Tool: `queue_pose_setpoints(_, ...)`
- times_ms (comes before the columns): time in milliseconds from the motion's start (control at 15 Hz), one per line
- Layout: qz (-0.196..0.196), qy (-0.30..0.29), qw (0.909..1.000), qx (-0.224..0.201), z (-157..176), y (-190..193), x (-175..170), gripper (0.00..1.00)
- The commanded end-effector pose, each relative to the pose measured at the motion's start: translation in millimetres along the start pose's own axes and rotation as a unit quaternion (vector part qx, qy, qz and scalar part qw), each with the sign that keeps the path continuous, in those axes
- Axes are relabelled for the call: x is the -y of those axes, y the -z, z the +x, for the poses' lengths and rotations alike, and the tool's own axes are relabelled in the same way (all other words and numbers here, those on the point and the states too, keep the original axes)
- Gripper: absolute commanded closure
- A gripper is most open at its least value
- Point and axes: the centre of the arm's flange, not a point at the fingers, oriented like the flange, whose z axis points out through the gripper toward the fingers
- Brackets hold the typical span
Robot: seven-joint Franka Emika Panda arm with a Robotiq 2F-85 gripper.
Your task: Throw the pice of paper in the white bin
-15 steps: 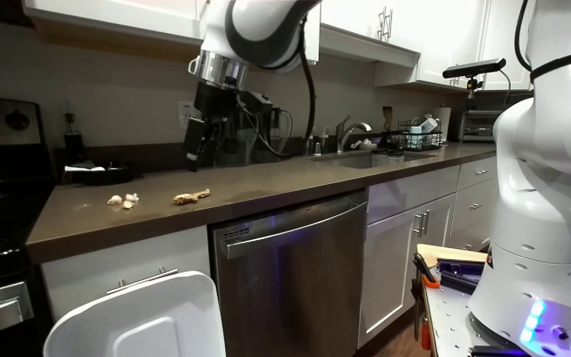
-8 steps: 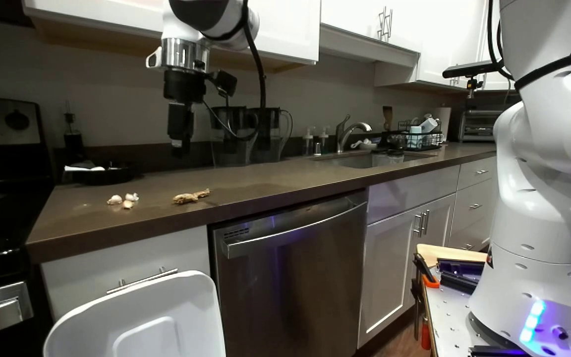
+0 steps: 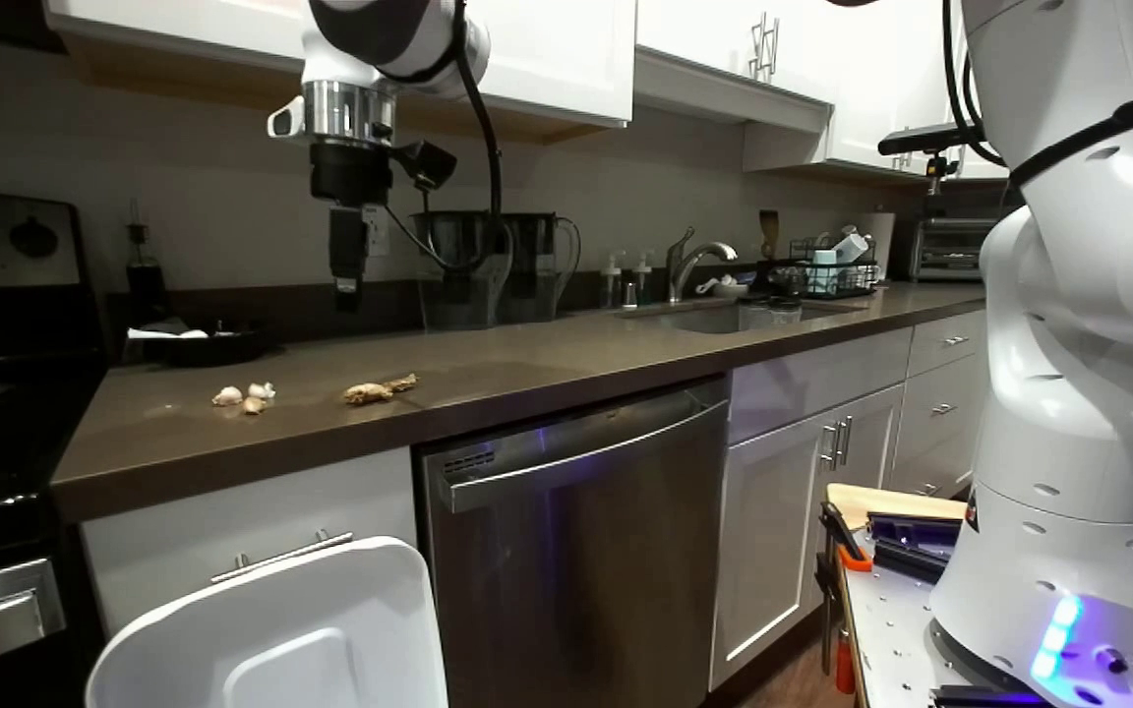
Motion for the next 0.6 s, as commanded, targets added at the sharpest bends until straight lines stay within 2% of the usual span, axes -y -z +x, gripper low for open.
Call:
queue_pose_setpoints(0, -0.027, 0.041, 0.9987, 0.014, -7, -27, 5, 0.0)
queue_pose_setpoints(333, -0.079, 0.115, 0.9898, 0.028, -7, -51, -3, 0.0)
queue_pose_setpoints(467, -0.075, 0.125, 0.9891, 0.023, -8, -59, -9, 0.0)
queue_pose_setpoints(533, -0.061, 0.124, 0.9903, 0.02, -9, -66, -14, 0.0)
